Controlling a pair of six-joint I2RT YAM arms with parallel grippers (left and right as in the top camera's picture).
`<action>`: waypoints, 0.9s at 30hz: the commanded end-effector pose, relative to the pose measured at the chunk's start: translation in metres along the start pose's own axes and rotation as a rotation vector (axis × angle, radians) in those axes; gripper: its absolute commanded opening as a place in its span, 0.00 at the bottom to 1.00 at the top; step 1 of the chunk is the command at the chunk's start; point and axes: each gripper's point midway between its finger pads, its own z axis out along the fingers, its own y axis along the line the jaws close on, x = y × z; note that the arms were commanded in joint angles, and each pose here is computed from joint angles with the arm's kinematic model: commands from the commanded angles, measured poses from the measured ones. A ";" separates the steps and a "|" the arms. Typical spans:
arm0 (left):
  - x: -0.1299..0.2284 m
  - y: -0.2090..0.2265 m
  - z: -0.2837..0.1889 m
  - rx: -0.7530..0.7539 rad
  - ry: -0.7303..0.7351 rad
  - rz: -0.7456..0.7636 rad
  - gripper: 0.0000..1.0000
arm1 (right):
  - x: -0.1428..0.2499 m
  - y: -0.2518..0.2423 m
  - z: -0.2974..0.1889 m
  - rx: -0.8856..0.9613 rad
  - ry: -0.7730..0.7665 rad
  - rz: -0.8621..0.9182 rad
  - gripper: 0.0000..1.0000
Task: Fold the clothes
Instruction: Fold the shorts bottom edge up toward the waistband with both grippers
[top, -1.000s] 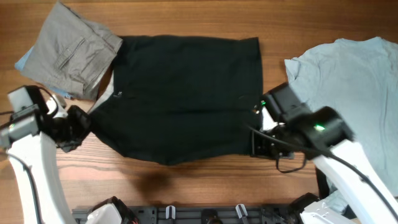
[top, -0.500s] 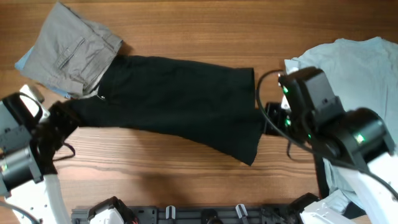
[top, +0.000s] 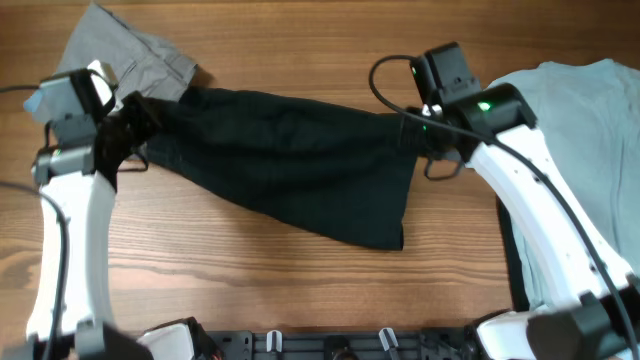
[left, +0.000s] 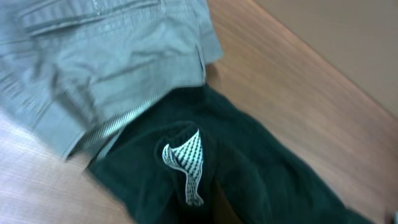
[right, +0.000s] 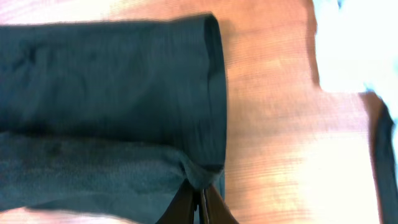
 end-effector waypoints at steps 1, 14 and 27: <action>-0.012 0.008 0.031 -0.035 -0.021 -0.058 0.04 | -0.025 0.001 0.033 0.018 -0.021 -0.003 0.04; -0.010 -0.014 0.071 0.056 -0.007 -0.050 1.00 | -0.074 -0.027 0.119 0.052 -0.050 0.059 0.88; 0.087 0.003 0.046 0.016 0.403 -0.015 0.84 | -0.037 -0.028 0.148 -0.217 0.106 -0.147 0.98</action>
